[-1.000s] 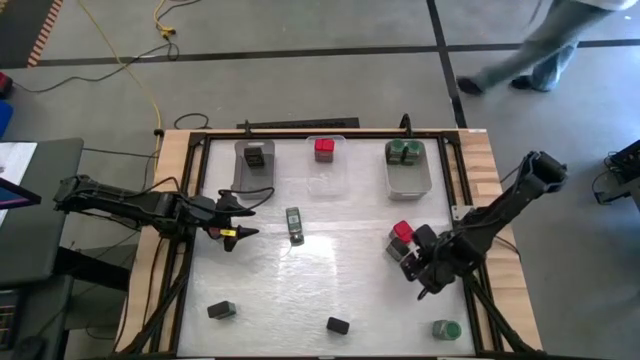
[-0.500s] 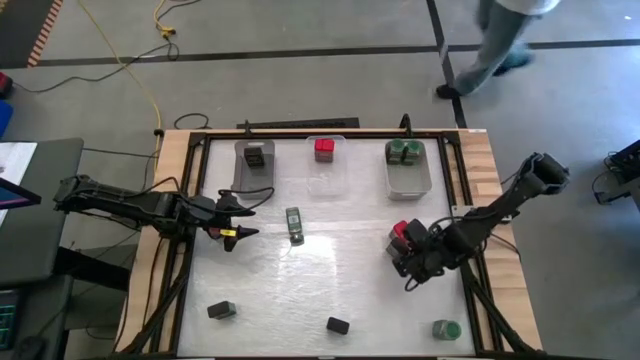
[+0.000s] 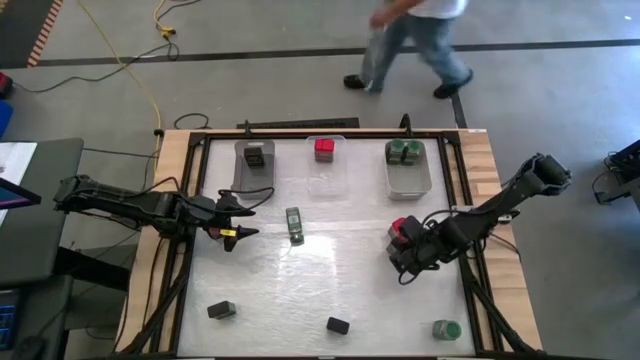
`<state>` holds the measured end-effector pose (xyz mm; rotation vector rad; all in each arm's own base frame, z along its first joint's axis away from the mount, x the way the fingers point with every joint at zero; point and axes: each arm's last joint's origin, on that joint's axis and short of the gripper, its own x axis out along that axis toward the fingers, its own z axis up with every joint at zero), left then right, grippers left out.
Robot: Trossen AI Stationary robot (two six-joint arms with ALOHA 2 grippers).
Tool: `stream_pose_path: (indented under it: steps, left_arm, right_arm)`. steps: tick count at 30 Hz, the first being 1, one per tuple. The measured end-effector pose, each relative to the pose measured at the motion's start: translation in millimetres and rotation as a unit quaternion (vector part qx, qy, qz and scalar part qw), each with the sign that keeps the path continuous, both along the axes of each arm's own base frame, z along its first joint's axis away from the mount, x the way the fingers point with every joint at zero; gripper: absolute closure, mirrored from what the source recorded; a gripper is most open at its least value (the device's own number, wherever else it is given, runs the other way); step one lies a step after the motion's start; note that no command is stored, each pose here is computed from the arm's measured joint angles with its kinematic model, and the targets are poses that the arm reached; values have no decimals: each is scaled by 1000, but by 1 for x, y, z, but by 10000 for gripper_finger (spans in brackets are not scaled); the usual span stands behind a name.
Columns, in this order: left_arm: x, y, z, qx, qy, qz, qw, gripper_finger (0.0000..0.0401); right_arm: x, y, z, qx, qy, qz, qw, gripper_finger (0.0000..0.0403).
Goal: Sort spices by type
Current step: Put the black seasoning can into the black bin
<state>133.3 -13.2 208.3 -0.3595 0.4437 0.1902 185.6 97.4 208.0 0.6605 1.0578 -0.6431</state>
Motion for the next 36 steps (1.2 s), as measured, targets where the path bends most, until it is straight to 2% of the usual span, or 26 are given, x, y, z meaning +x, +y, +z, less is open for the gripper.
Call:
stream_pose_path:
  steps: [4, 10, 22, 29, 36]
  left_arm:
    - [0, 0, 0, 0, 0, 0, 1000, 106]
    - [0, 0, 0, 0, 0, 0, 1000, 106]
    - [0, 0, 0, 0, 0, 0, 1000, 106]
    - [0, 0, 0, -4, 0, 2, 1000, 106]
    - [0, 0, 0, -5, -1, 2, 1000, 106]
  right_arm:
    - [1, 1, 0, 5, -1, 4, 1000, 222]
    - [1, 3, 0, 11, 8, 57, 998, 221]
    - [2, 3, 0, 7, 12, 70, 997, 227]
    - [10, 7, 2, 20, -29, 93, 995, 244]
    - [18, -3, 2, 10, -36, 96, 995, 248]
